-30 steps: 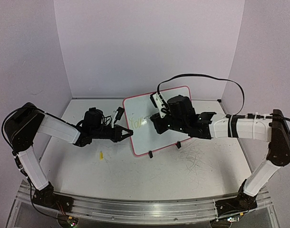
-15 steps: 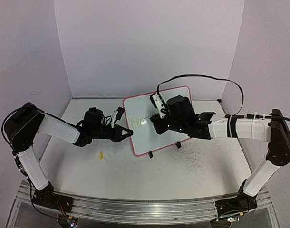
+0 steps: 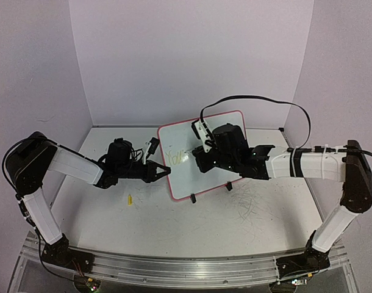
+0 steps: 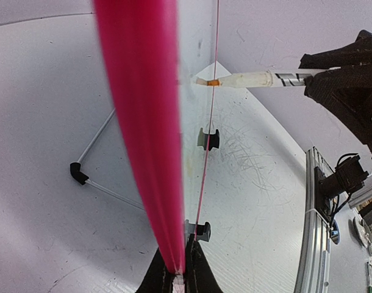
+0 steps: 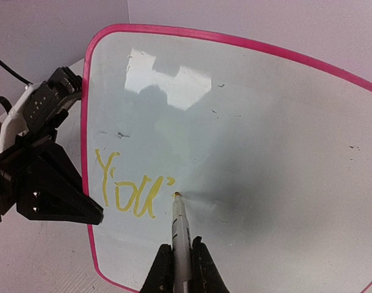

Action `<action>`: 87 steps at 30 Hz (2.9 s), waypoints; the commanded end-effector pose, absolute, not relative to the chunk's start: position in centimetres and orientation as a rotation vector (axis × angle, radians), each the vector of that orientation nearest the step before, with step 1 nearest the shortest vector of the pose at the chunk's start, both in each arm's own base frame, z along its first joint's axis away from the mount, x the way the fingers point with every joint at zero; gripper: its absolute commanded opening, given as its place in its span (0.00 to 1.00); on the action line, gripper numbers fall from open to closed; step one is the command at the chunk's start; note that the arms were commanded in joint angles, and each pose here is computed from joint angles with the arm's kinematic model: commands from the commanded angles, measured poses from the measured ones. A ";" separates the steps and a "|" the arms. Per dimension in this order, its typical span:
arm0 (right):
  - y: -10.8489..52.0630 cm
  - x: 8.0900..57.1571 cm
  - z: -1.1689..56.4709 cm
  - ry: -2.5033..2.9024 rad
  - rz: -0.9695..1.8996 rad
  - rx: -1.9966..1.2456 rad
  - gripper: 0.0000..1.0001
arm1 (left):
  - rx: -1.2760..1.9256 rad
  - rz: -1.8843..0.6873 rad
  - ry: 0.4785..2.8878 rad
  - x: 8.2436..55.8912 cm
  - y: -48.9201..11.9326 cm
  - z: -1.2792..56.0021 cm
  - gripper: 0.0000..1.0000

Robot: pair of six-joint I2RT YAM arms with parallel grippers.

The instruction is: Write a sentence on the whiteboard

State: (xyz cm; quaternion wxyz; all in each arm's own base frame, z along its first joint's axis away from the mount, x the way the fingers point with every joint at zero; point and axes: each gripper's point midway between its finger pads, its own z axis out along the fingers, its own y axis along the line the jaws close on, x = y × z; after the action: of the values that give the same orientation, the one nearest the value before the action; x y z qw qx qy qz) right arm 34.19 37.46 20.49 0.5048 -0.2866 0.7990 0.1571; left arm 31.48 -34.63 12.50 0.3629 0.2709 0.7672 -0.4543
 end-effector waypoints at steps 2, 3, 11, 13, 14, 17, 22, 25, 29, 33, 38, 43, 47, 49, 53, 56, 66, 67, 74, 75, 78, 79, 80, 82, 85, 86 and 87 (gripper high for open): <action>37.6 35.4 22.3 1.884 0.365 -0.615 0.00 | 0.723 -1.078 2.120 30.8 -34.0 8.6 0.00; 37.5 35.3 22.1 1.888 0.365 -0.616 0.00 | 0.723 -1.078 2.120 30.8 -34.0 8.6 0.00; 37.1 34.6 20.9 1.926 0.380 -0.622 0.00 | 0.721 -1.075 2.119 30.8 -33.9 8.6 0.00; 36.9 34.4 20.9 1.930 0.381 -0.618 0.00 | 0.720 -1.075 2.120 30.8 -33.9 8.6 0.00; 36.9 34.4 20.8 1.933 0.382 -0.618 0.00 | 0.721 -1.075 2.120 30.7 -33.9 8.6 0.00; 36.8 34.0 20.5 1.944 0.387 -0.623 0.00 | 0.720 -1.074 2.118 30.8 -33.9 8.7 0.00; 36.7 33.4 19.7 1.964 0.392 -0.630 0.00 | 0.718 -1.070 2.119 30.7 -33.8 8.7 0.00; 36.6 33.1 19.2 1.975 0.393 -0.632 0.00 | 0.718 -1.072 2.120 30.7 -33.8 8.7 0.00; 36.5 32.8 18.8 1.985 0.399 -0.636 0.00 | 0.719 -1.072 2.120 30.7 -33.8 8.8 0.00; 36.5 32.9 18.8 1.982 0.393 -0.634 0.00 | 0.719 -1.073 2.118 30.7 -33.8 8.8 0.00; 37.1 33.4 19.9 1.952 0.403 -0.618 0.00 | 0.717 -1.074 2.121 30.6 -33.8 8.8 0.00; 37.3 34.1 20.7 1.932 0.395 -0.596 0.00 | 0.715 -1.076 2.123 30.6 -33.7 8.8 0.00; 37.1 34.6 21.1 1.920 0.386 -0.587 0.00 | 0.715 -1.076 2.124 30.6 -33.7 8.8 0.00; 37.0 34.8 21.3 1.917 0.387 -0.584 0.00 | 0.717 -1.076 2.125 30.5 -33.7 8.7 0.00; 37.0 35.1 21.4 1.916 0.385 -0.577 0.00 | 0.719 -1.081 2.125 30.6 -33.9 8.7 0.00; 37.0 35.3 21.5 1.914 0.386 -0.574 0.00 | 0.721 -1.083 2.124 30.6 -33.9 8.8 0.00; 36.6 36.3 22.0 1.907 0.364 -0.537 0.00 | 0.720 -1.079 2.123 30.6 -33.8 8.9 0.00; 36.5 36.3 22.1 1.906 0.361 -0.532 0.00 | 0.720 -1.079 2.124 30.5 -33.8 8.9 0.00; 36.2 35.9 22.7 1.904 0.379 -0.527 0.00 | 0.719 -1.076 2.120 30.7 -33.8 9.0 0.00; 36.3 35.6 23.0 1.895 0.398 -0.544 0.00 | 0.719 -1.075 2.121 30.7 -33.8 9.0 0.00; 35.9 34.8 24.0 1.873 0.438 -0.547 0.00 | 0.718 -1.073 2.122 30.7 -33.8 9.0 0.00; 35.7 34.6 24.1 1.870 0.439 -0.548 0.00 | 0.717 -1.073 2.122 30.7 -33.8 9.0 0.00; 35.5 34.5 23.9 1.871 0.435 -0.549 0.00 | 0.718 -1.073 2.122 30.7 -33.8 9.0 0.00; 35.4 34.4 23.4 1.879 0.436 -0.556 0.00 | 0.718 -1.073 2.122 30.7 -33.8 9.0 0.00; 35.9 34.5 22.8 1.894 0.451 -0.567 0.00 | 0.717 -1.072 2.124 30.7 -33.8 8.9 0.00; 36.0 34.5 22.6 1.899 0.458 -0.571 0.00 | 0.718 -1.073 2.125 30.6 -33.8 8.9 0.00; 36.2 34.5 22.4 1.903 0.460 -0.574 0.00 | 0.717 -1.073 2.125 30.7 -33.8 9.0 0.00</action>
State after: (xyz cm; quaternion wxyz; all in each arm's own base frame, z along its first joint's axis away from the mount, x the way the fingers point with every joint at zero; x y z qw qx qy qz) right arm 34.47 35.59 21.17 0.5135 -0.2428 0.8053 0.1698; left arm 31.44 -34.61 12.48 0.3617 0.2706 0.7686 -0.4530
